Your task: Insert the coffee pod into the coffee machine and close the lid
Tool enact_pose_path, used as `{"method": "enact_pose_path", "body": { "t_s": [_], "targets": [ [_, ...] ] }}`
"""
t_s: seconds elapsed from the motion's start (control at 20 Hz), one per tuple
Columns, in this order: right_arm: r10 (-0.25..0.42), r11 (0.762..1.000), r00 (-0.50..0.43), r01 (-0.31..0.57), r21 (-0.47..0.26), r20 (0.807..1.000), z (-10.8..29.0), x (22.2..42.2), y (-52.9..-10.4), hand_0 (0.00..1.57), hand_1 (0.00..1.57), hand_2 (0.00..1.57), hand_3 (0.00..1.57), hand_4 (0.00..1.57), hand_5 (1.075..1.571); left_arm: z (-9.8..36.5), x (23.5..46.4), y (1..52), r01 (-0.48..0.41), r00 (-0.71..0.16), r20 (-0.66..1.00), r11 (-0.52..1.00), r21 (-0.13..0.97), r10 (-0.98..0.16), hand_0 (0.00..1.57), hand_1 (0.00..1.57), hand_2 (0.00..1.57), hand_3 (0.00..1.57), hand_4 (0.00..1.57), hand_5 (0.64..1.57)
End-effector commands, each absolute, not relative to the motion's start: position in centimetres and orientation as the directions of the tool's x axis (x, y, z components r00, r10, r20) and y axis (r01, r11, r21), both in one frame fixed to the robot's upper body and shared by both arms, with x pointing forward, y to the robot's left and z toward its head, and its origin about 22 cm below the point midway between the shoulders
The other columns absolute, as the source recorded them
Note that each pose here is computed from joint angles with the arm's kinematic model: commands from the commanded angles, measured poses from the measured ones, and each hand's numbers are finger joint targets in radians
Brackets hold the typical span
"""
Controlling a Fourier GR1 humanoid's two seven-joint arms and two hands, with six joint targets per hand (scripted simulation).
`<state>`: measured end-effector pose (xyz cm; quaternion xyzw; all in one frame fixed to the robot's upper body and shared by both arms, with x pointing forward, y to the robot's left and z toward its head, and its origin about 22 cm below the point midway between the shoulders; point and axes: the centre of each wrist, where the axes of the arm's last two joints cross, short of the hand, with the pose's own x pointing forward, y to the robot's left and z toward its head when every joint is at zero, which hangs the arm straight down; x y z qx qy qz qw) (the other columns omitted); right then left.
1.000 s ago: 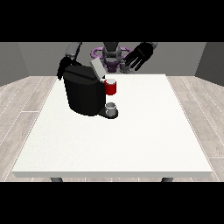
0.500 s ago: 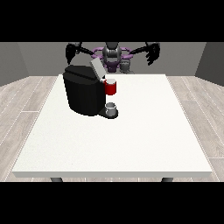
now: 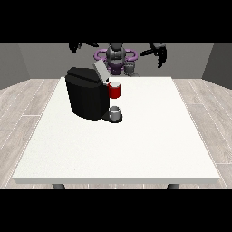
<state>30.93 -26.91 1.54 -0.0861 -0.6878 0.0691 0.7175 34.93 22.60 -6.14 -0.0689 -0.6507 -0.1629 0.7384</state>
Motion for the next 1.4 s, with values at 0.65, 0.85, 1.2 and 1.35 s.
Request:
{"method": "enact_pose_path", "body": {
  "t_s": [0.65, 0.85, 1.2, 1.35],
  "targets": [
    [0.035, 0.994, 0.086, 0.098, -0.044, 0.996, 4.6, 36.4, -27.6, 0.0, 0.0, 0.0, 0.0, 0.17, 1.571, -0.4, 34.6, 21.0, 0.334, -0.036, 0.994, 0.936, 0.113, -0.108, 0.0, 0.0, 0.0, 0.0, 0.36, 1.571],
    [0.069, 0.998, 0.095, 0.009, -0.07, 0.993, 4.7, 36.8, -24.3, 0.0, 0.0, 0.0, 0.0, 0.0, 1.571, -1.2, 32.7, 23.0, 0.258, -0.063, 0.991, 0.958, 0.129, -0.116, 0.0, 0.0, 0.0, 0.0, 0.32, 1.571],
    [0.088, 0.996, 0.041, -0.021, -0.088, 0.995, 5.8, 38.4, -25.7, 0.0, 0.0, 0.0, 0.0, 0.0, 1.571, 0.8, 30.9, 22.9, 0.279, -0.122, 0.988, 0.953, 0.121, -0.09, 0.0, 0.0, 0.0, 0.0, 0.37, 1.571],
    [0.108, 0.991, 0.04, -0.078, -0.105, 0.993, 5.6, 38.3, -21.6, 0.0, 0.0, 0.0, 0.0, 0.0, 1.571, 1.5, 31.0, 25.3, 0.235, -0.09, 0.989, 0.962, 0.135, -0.117, 0.0, 0.0, 0.0, 0.0, 0.36, 1.571]
  ]
}}
